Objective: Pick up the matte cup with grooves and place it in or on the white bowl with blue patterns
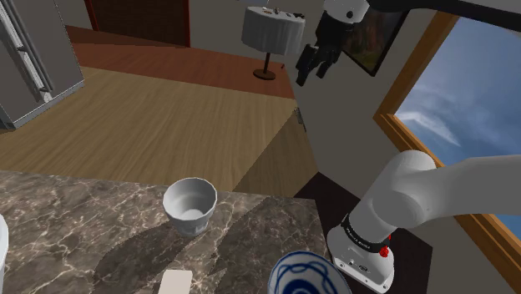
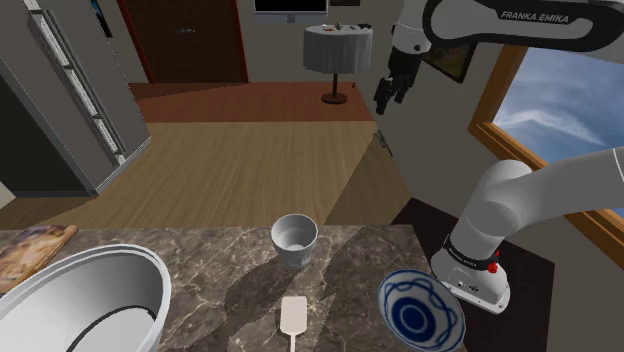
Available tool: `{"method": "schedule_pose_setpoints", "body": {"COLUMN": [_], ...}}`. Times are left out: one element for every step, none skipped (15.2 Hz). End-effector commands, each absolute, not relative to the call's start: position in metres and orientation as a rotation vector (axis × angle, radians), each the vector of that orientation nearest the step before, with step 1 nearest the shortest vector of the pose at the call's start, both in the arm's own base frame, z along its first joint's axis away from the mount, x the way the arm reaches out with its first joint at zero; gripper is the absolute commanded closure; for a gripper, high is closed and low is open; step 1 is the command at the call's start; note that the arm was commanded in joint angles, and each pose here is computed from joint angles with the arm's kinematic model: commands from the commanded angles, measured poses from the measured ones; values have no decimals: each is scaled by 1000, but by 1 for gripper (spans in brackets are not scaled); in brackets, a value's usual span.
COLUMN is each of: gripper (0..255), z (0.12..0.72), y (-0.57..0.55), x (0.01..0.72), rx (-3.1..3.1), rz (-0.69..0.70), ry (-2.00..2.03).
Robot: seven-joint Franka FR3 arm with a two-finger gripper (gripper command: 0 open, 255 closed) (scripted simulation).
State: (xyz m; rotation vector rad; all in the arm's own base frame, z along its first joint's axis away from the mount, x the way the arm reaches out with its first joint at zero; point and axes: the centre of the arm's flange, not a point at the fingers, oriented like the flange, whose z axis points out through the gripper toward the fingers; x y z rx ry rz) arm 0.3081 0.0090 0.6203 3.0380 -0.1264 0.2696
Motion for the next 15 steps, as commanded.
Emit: {"method": "schedule_pose_setpoints", "body": {"gripper": [0,0,0,0,0,0,0,0,0,0,0,0,0,0,0], "z": [620,612,603,594,586,577,569,561,553,544,536,528,521,513,505], "y": [9,17,25,34,42,51,59,68,77,86,95,104,113,122,131], "x": [308,310,311,312,314,315,316,317,318,320,321,322,323,324,325], "rx": [3038,3048,3057,3067,3076,3086,3095,3105,3115,3124,3134,3143,3153,3162,3172], "rz": [270,268,267,266,265,263,262,261,259,258,257,255,254,252,251], "ry": [-126,-123,-121,-118,-115,-112,-109,-106,-103,-100,-97,-93,-90,-87,-84]}}
